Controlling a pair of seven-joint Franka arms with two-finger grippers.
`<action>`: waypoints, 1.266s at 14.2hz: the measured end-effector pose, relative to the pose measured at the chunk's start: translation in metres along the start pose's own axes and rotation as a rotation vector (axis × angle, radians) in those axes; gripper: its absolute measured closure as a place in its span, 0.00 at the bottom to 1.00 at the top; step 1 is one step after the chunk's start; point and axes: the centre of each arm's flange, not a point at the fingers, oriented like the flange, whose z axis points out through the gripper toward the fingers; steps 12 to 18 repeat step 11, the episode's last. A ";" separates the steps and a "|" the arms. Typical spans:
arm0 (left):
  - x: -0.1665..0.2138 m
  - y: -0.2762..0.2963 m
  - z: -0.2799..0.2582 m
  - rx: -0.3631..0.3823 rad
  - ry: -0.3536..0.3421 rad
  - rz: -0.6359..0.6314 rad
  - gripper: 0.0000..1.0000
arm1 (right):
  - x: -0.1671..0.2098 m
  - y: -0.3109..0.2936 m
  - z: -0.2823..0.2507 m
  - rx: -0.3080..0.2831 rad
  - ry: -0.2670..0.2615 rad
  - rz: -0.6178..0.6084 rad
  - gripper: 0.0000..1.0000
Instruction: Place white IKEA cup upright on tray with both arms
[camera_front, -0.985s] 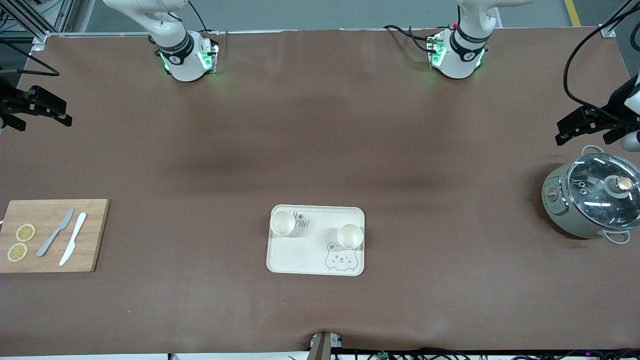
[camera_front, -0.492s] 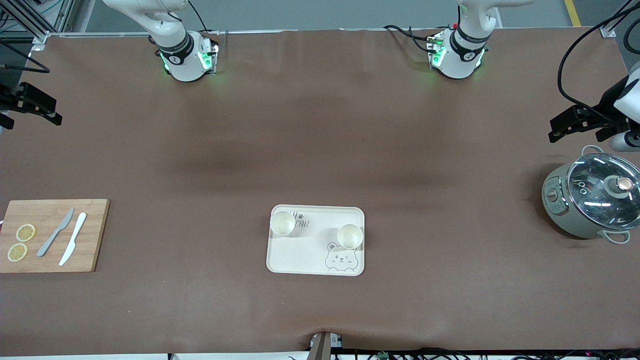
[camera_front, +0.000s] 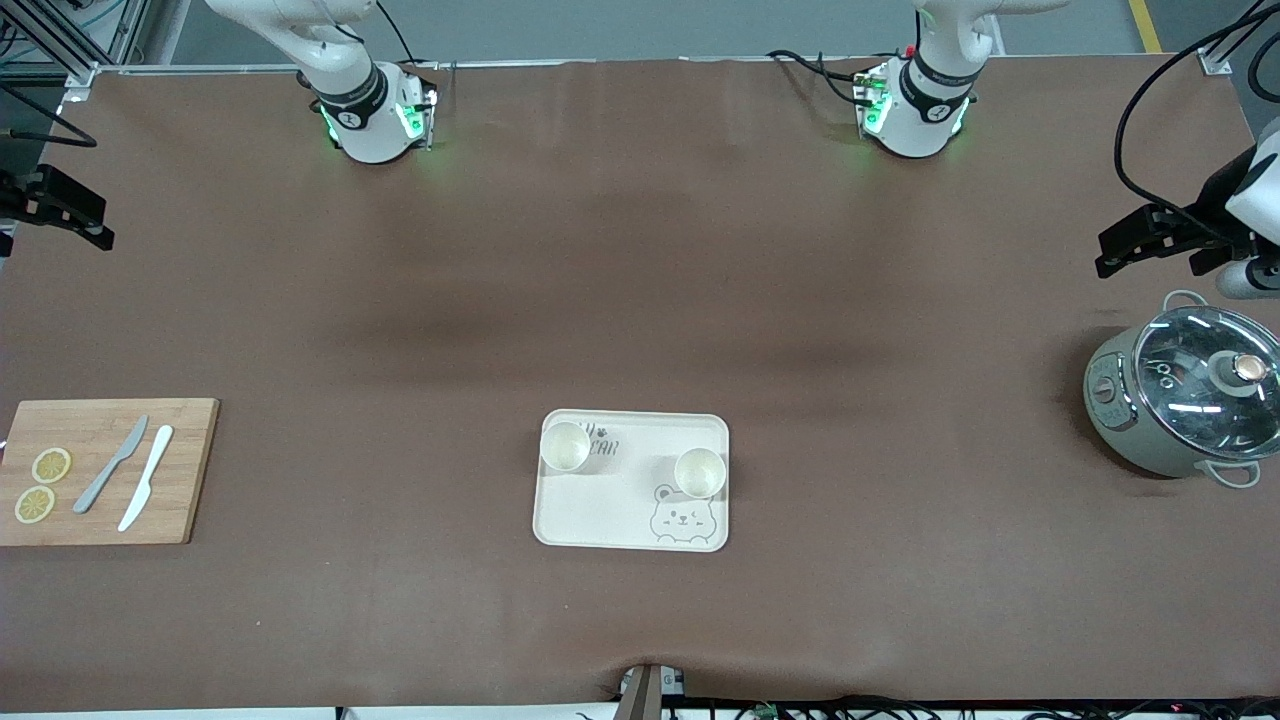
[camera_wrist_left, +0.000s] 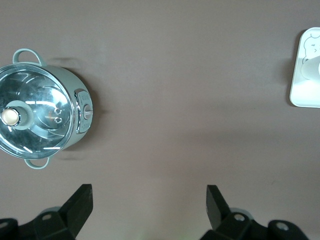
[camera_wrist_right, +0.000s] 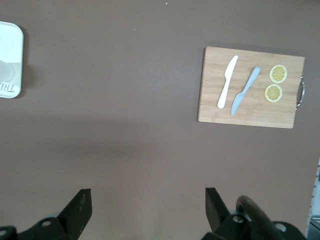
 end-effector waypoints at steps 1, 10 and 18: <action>0.000 -0.001 0.000 0.000 0.000 -0.002 0.00 | 0.000 0.001 0.000 0.000 0.000 0.002 0.00; -0.001 -0.006 -0.003 0.000 -0.005 -0.022 0.00 | -0.006 0.021 0.009 0.055 -0.038 0.043 0.00; -0.001 -0.005 -0.005 0.000 0.000 -0.023 0.00 | -0.006 0.021 0.009 0.057 -0.037 0.042 0.00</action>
